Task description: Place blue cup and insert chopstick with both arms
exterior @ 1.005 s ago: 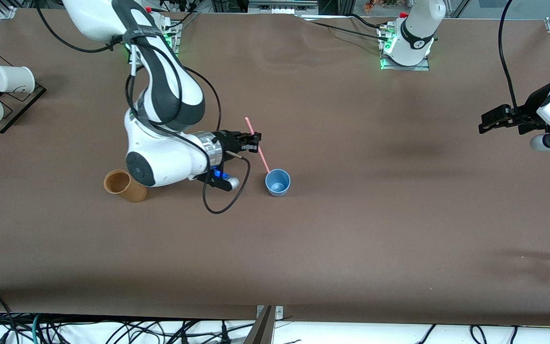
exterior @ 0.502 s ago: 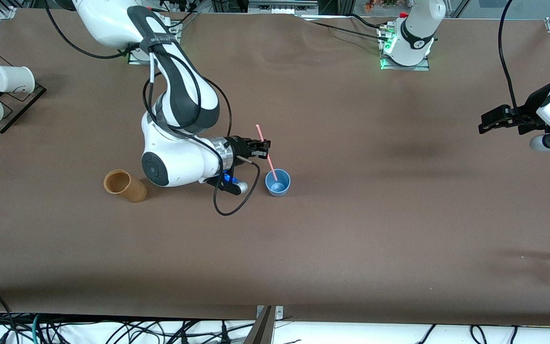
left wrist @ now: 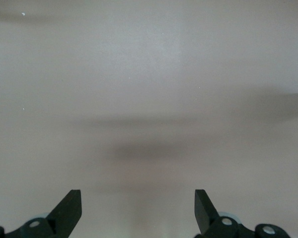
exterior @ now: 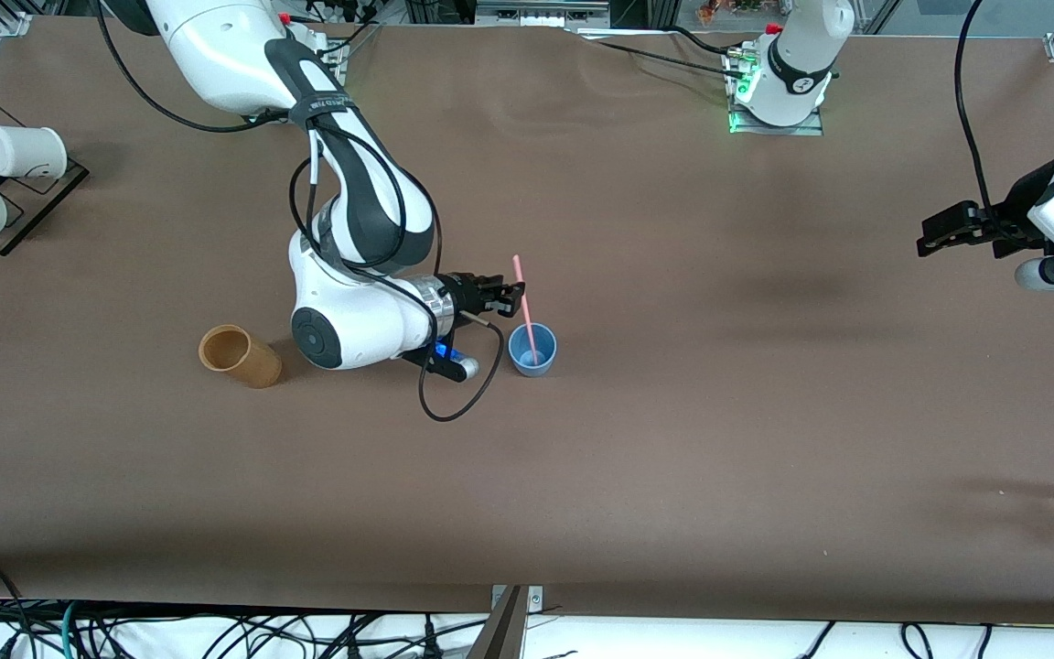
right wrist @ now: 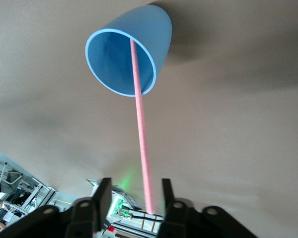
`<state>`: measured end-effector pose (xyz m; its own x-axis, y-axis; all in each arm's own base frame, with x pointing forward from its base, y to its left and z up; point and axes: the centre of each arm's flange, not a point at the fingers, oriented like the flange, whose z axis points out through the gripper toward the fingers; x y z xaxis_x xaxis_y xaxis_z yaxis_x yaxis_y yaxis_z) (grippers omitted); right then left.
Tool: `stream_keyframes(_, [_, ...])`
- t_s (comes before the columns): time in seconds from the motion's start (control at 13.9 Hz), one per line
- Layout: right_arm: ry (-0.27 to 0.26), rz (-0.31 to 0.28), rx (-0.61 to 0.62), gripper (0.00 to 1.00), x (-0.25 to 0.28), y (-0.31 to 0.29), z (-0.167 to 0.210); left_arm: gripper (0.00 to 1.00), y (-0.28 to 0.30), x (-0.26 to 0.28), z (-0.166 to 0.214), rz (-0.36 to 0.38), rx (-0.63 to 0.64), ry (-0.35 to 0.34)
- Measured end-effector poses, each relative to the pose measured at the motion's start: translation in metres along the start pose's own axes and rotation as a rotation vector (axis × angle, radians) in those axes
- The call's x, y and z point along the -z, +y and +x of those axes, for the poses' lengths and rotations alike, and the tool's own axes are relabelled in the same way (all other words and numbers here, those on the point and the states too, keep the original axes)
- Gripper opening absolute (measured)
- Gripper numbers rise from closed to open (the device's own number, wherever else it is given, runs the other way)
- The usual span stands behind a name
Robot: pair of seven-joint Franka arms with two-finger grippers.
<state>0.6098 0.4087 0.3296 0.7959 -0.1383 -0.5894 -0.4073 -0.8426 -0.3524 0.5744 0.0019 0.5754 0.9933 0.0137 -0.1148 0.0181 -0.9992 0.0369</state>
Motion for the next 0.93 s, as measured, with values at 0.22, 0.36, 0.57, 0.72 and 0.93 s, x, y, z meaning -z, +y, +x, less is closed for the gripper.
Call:
stream_keyframes(0.22, [0.044, 0.013, 0.012, 0.88, 0.026, -0.002, -0.003, 1.0, 0.0, 0.0, 0.0, 0.0, 0.0, 0.0])
stream_keyframes(0.36, [0.118, -0.016, 0.029, 1.0, 0.056, 0.002, -0.005, 1.0, 0.0, 0.0, 0.0, 0.0, 0.0, 0.0])
stream_keyframes(0.57, [0.276, -0.215, 0.096, 1.0, 0.106, 0.016, -0.024, 1.0, 0.0, 0.0, 0.0, 0.0, 0.0, 0.0])
stream_keyframes(0.72, [0.312, -0.381, 0.15, 1.0, 0.13, 0.028, -0.045, 1.0, 0.0, 0.0, 0.0, 0.0, 0.0, 0.001])
stream_keyframes(0.93, [0.309, -0.538, 0.248, 1.0, 0.186, 0.067, -0.054, 1.0, 0.0, 0.0, 0.0, 0.0, 0.0, 0.001])
